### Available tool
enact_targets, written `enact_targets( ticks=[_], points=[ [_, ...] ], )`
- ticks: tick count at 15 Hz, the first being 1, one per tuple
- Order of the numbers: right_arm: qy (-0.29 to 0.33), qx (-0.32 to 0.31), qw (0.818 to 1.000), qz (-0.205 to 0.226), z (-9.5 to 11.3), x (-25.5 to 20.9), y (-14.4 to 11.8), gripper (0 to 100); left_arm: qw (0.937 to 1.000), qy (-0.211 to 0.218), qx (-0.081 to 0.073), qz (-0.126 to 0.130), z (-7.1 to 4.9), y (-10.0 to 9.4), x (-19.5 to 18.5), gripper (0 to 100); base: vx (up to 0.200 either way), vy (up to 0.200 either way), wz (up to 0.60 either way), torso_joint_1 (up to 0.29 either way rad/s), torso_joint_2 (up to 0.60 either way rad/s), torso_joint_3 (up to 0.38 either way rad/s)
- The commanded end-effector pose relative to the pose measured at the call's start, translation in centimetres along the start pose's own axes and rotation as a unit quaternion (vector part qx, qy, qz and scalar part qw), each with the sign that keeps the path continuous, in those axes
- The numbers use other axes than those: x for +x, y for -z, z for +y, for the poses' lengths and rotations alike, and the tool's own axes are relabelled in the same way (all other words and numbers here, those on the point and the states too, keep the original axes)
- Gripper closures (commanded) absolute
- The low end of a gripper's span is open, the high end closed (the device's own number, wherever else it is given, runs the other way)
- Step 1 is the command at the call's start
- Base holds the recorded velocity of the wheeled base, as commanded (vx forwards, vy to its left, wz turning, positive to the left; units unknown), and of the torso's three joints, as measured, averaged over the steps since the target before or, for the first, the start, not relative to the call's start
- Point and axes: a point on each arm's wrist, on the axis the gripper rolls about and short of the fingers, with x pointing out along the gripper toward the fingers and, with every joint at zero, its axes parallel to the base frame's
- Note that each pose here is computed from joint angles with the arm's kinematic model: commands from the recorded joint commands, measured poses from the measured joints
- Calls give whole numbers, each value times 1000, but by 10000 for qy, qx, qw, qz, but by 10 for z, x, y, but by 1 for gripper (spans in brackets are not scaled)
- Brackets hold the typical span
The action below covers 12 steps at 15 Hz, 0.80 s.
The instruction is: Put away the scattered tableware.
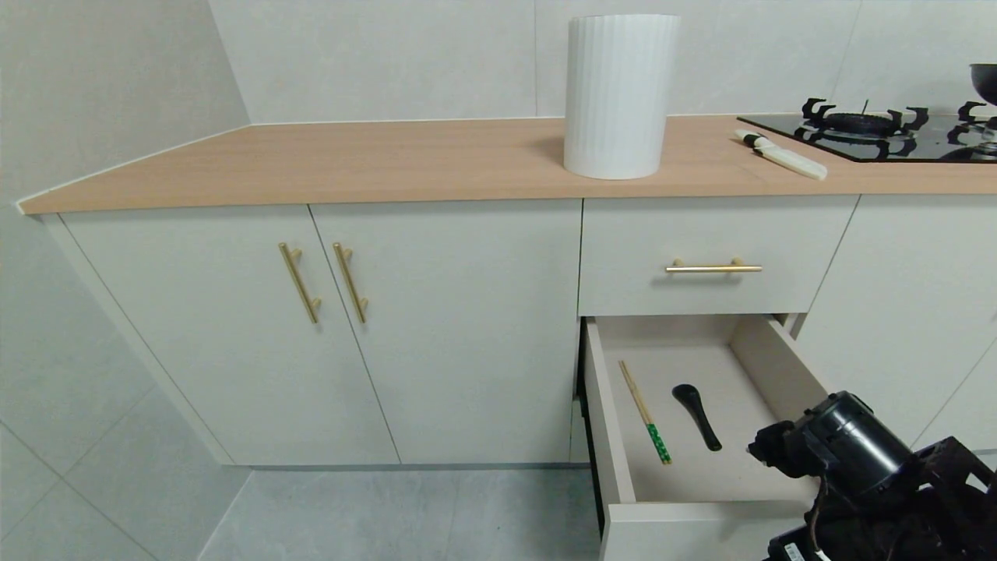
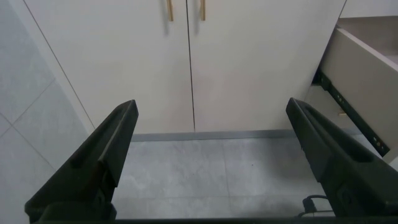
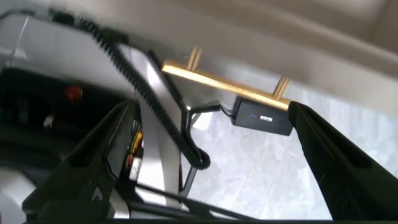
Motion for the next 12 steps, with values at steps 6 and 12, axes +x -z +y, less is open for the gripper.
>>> enact_targets(
  ticks=[6, 12],
  points=[
    [121, 702, 9973, -173, -10, 4, -23, 0, 10000, -1, 0, 7, 0, 0, 0, 0, 0, 0, 0, 0, 0, 0],
    [525, 1122, 9907, -559, -24, 24, -40, 0, 10000, -1, 0, 7, 0, 0, 0, 0, 0, 0, 0, 0, 0, 0]
  ],
)
